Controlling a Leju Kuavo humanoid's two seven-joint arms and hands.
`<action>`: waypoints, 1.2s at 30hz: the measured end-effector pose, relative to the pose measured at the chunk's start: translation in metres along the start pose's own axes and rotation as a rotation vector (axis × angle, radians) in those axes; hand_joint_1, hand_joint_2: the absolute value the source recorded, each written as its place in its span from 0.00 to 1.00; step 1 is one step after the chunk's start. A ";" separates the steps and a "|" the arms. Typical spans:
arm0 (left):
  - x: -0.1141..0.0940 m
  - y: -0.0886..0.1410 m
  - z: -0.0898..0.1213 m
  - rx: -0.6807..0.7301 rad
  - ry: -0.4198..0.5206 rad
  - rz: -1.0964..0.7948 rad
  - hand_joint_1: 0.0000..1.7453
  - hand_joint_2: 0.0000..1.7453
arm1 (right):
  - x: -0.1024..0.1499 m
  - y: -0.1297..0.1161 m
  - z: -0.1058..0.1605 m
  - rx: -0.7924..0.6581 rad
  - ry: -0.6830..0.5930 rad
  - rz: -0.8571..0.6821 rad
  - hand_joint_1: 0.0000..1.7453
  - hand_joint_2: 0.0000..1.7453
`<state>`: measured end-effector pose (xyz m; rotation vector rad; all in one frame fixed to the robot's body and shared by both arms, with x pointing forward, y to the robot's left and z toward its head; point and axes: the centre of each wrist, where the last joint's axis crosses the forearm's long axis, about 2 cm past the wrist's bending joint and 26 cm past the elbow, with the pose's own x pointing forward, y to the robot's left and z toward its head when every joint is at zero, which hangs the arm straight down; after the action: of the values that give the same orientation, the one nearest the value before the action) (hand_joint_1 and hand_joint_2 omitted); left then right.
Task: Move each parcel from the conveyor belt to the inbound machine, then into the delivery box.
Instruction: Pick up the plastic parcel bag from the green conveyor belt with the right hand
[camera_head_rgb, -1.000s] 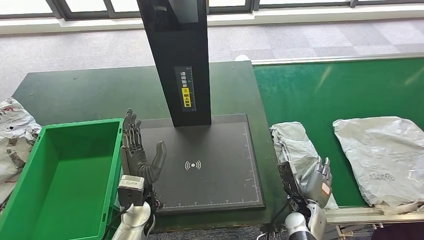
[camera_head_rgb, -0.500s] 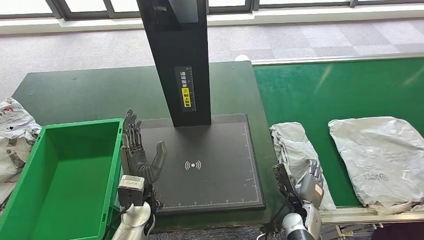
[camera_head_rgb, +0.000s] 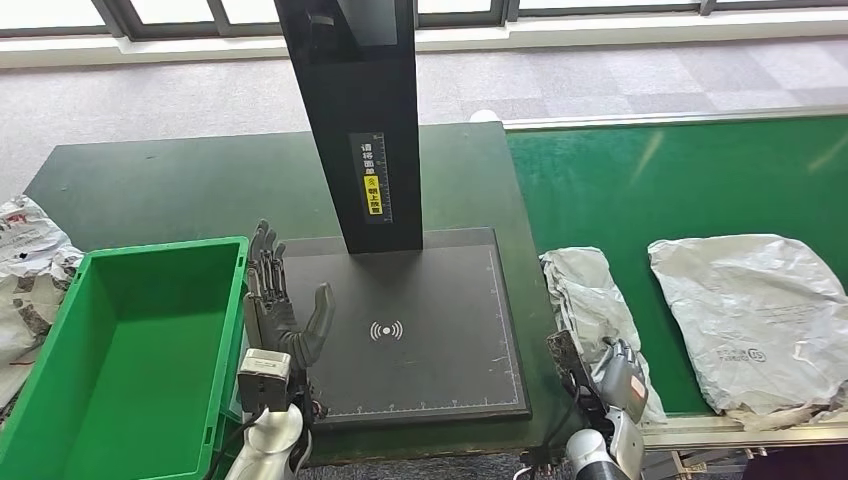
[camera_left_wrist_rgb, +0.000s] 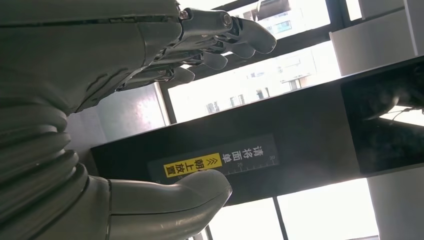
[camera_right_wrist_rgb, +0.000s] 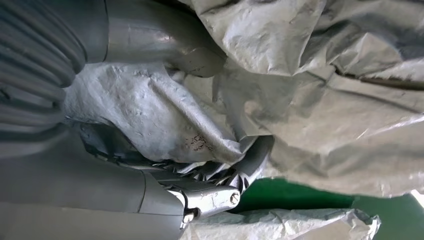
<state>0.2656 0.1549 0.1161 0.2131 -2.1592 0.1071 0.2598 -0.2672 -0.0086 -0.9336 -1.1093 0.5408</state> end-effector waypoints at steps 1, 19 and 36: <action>0.000 0.000 0.000 -0.001 0.001 0.000 0.00 1.00 | 0.000 0.000 0.000 0.000 0.004 0.001 1.00 1.00; -0.002 -0.001 0.002 -0.014 0.007 -0.001 0.00 1.00 | -0.003 -0.003 -0.003 0.002 -0.016 -0.012 1.00 1.00; -0.002 -0.001 0.001 -0.019 0.008 0.005 0.00 1.00 | 0.015 -0.078 0.006 -0.697 -0.345 -0.385 1.00 1.00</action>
<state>0.2658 0.1542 0.1136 0.1956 -2.1520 0.0897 0.2545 -0.2941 0.0660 -1.2011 -1.8031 -0.0256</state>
